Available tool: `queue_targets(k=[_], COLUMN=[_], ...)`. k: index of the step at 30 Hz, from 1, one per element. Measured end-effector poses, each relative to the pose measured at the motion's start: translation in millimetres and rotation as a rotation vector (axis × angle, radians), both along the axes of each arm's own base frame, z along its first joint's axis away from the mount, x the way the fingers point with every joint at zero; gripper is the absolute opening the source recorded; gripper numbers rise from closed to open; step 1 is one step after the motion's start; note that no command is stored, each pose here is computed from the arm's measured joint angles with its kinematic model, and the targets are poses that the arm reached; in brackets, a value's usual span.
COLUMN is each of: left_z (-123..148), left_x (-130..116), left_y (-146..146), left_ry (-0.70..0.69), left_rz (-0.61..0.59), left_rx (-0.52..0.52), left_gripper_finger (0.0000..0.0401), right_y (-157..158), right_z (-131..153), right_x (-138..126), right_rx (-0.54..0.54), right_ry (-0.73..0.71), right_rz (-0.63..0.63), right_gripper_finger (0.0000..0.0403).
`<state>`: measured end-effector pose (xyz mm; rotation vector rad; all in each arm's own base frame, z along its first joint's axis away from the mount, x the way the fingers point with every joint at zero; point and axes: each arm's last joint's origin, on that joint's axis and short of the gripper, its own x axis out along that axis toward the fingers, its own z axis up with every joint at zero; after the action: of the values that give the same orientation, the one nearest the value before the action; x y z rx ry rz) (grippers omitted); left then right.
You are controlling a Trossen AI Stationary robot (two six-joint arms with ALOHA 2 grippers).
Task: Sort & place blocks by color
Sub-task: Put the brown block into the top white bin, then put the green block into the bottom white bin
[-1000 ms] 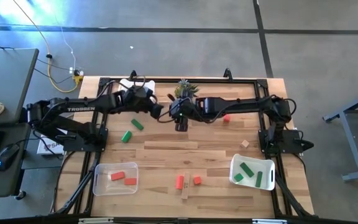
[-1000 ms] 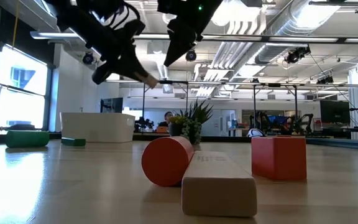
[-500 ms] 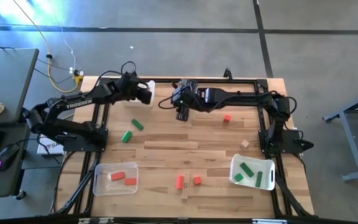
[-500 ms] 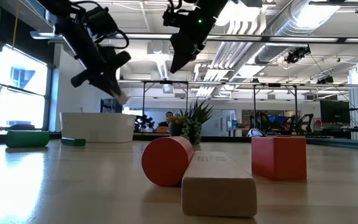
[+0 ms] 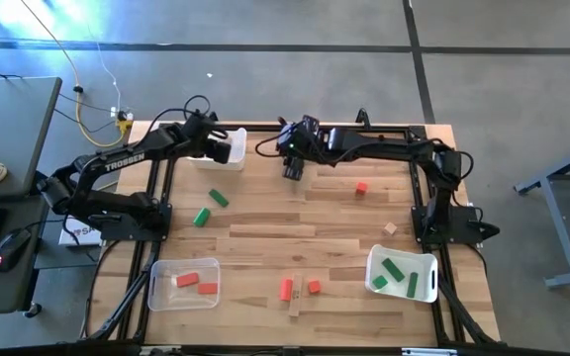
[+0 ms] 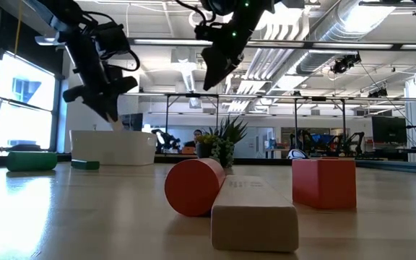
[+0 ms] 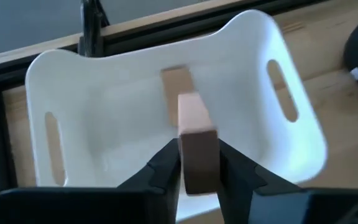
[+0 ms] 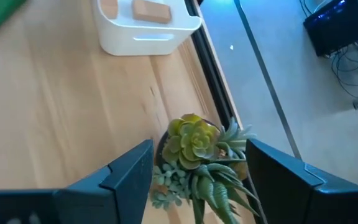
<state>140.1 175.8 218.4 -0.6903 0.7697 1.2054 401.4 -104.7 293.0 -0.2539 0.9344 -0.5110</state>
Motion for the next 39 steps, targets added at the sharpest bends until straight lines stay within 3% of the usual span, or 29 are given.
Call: queue_targets(k=[12,23,34,39], left_z=[-1.6,-1.6,-1.6,-2.0], left_x=[-0.6,-0.8,-0.6,1.6], left_y=[-2.1,-1.9,-2.0,-3.6], left_ry=[0.029,0.035,0.057,-0.007], left_rz=[-0.076,-0.071,-0.118,-0.169], left_rx=[-0.027,-0.023,-0.017,-0.063], left_gripper_finger=[0.0154,0.0243,0.025,0.025], right_y=[-6.8,-1.9,25.5,38.5], right_z=[-0.1,-0.3,-1.9,-3.9], right_x=[-1.7,-0.3,3.8,3.5], right_rx=[0.001,0.021,0.075,0.108], right_ry=[0.0,-0.021,-0.043,-0.039], right_rz=[-0.017,-0.032,-0.041,-0.057], right_gripper_finger=[0.0241,0.0241,0.0241,0.0241])
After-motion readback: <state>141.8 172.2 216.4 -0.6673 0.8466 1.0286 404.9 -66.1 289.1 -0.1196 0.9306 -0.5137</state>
